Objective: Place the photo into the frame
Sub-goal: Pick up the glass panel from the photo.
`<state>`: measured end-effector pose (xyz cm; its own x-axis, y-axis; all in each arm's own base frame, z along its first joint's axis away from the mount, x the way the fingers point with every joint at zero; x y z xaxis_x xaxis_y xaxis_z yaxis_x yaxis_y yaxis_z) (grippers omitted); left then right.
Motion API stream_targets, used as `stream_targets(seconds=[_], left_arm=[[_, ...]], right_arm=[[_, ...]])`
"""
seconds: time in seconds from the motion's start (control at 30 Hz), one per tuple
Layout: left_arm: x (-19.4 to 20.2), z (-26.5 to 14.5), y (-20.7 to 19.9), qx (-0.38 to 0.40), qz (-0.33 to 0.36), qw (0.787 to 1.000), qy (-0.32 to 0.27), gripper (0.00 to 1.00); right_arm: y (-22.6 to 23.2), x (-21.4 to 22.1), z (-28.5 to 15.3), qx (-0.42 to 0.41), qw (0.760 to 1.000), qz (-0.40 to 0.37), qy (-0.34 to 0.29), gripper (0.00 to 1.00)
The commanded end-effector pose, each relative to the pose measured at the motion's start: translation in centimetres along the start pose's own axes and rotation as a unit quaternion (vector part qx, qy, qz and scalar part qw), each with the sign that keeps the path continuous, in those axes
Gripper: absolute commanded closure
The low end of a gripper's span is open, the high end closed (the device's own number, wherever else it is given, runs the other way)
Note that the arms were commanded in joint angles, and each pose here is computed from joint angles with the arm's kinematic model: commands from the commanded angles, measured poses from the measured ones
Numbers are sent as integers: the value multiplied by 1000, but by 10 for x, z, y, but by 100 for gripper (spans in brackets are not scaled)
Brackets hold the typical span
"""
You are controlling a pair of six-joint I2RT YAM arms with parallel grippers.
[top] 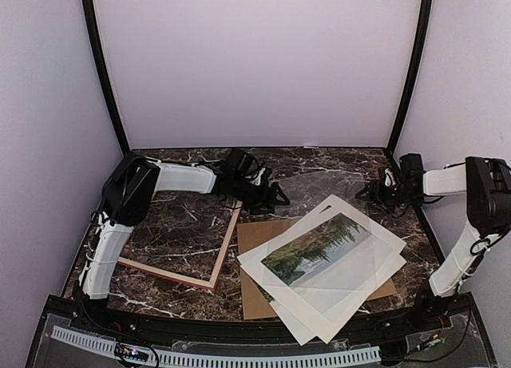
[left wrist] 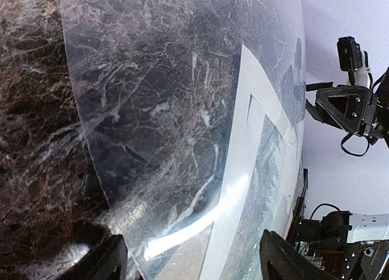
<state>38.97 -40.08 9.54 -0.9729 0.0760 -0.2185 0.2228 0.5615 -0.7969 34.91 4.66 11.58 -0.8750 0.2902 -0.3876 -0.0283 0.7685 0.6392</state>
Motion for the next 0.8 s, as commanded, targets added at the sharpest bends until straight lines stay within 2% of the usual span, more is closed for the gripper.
stream_targets(seconds=[0.0,0.27,0.77], left_arm=[[-14,-31,-46,65,58,996,-35,23],[-14,-35,-50,82,68,994,-41,23],[-14,-42,-40,74,60,994,-61,23]], right_arm=[[10,-7,-4,-16,1000,-20,-10,41],[13,-4,-7,-27,999,-23,-10,46],[39,2,-30,-112,993,-33,-32,53]])
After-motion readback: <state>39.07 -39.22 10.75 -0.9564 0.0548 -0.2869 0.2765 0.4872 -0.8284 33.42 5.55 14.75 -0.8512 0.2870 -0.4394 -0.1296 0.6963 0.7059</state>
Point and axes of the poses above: each gripper's point midway between its finger pads, its own z axis out along the fingers, its own y axis along the line the jaws close on, x = y × z, the point moved 7 cm from there along -z, back along the fingers, and after that the axes turned 4 degrees about -z, right-handed, at the moved point
